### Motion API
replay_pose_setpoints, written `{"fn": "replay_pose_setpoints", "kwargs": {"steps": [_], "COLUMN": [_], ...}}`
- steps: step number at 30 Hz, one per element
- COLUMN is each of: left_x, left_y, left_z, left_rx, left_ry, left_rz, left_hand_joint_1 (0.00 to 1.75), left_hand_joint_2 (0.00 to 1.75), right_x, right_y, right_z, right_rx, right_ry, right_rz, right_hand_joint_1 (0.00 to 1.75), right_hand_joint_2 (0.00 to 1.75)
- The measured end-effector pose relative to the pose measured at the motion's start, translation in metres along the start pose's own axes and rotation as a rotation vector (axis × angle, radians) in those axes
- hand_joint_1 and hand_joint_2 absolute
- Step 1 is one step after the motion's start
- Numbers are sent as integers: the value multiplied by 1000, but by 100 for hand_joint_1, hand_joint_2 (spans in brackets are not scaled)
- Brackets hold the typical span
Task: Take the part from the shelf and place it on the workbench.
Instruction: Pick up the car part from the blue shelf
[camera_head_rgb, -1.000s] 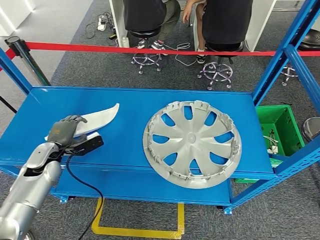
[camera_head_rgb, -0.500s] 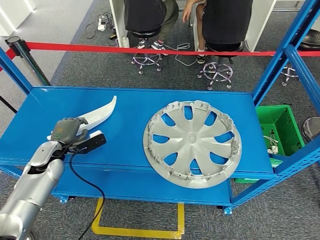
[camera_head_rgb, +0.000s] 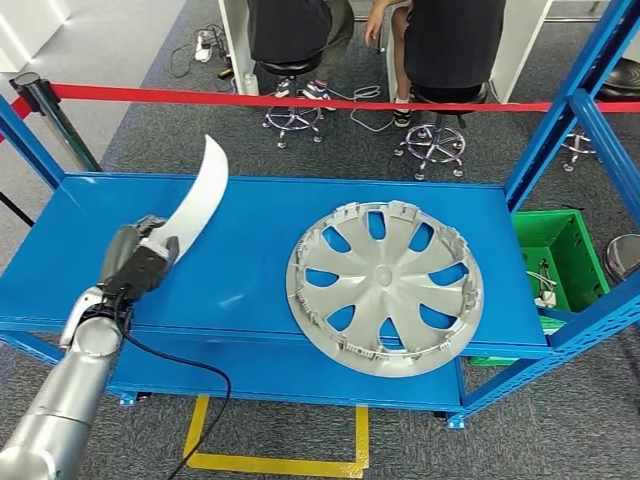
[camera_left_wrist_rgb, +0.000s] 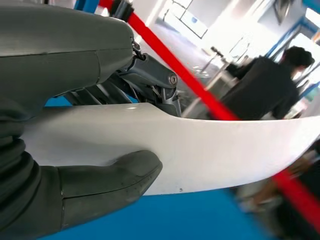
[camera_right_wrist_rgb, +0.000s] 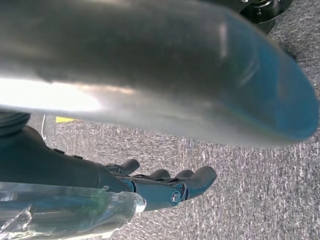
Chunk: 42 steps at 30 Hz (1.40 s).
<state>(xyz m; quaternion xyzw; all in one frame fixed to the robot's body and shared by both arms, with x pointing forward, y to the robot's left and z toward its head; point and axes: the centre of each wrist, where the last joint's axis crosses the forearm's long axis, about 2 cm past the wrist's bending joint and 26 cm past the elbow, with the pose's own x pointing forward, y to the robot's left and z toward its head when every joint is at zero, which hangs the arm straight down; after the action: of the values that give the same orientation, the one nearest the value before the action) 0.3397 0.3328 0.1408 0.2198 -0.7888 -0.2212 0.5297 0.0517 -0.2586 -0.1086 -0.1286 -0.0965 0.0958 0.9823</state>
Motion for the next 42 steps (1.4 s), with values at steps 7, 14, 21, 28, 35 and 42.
{"fn": "replay_pose_setpoints", "kwargs": {"steps": [7,14,21,28,35,42], "left_x": [13,27,58,67,71,70], "left_y": [5,7,23,33,35,34], "left_z": [-1,2,9,14,14,17], "left_rx": [91,177,282,309,315,320], "left_ry": [-39,-133,-362,-417,-437,-429], "left_rz": [89,473,765,736,709,710], "left_hand_joint_1": [175,175,175,175,175,175], "left_hand_joint_2": [175,175,175,175,175,175], "right_x": [0,0,0,0,2,1], "right_y": [0,0,0,1,2,2], "right_z": [0,0,0,0,1,1], "right_rx": [-2,-7,-7,-5,-6,-7], "right_ry": [-4,-13,-24,-18,-22,-21], "right_rz": [6,15,16,6,1,1], "right_hand_joint_1": [0,0,0,0,0,0], "right_hand_joint_2": [0,0,0,0,0,0]}}
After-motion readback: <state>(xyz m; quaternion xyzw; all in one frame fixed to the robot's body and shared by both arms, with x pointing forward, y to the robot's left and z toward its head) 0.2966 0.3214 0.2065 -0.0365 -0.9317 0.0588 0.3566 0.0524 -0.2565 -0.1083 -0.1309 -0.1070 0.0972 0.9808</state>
